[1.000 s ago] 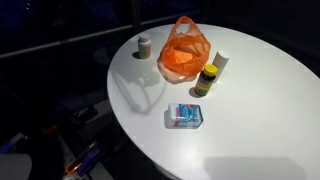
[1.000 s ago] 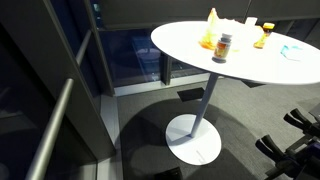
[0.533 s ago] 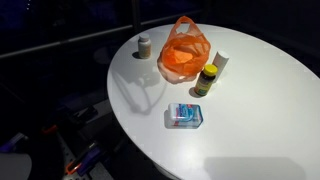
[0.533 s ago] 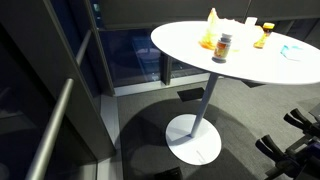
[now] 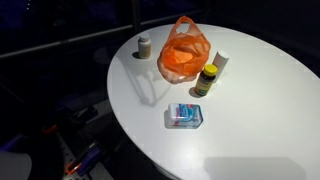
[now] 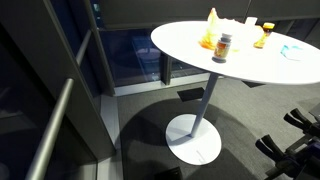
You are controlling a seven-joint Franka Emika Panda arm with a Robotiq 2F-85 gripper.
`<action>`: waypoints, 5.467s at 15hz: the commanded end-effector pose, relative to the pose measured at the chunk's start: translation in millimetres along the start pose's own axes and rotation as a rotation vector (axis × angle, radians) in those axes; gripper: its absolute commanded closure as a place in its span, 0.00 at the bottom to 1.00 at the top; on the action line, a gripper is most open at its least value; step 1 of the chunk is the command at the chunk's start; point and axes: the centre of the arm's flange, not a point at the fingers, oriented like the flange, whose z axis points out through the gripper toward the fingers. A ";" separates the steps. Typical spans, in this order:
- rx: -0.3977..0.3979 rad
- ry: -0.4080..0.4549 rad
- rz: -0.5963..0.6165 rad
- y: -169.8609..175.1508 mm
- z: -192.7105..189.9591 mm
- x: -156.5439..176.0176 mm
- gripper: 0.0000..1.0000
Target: Put the white bottle onto the carrier bag
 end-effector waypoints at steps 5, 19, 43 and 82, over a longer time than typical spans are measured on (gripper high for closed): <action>0.045 -0.065 0.070 -17.6 39.8 68.6 0.00; 0.281 -0.034 -0.022 -104.3 64.2 108.2 0.00; 0.217 0.032 -0.011 -208.5 187.4 146.6 0.00; 0.137 0.075 0.239 -107.3 209.7 233.3 0.81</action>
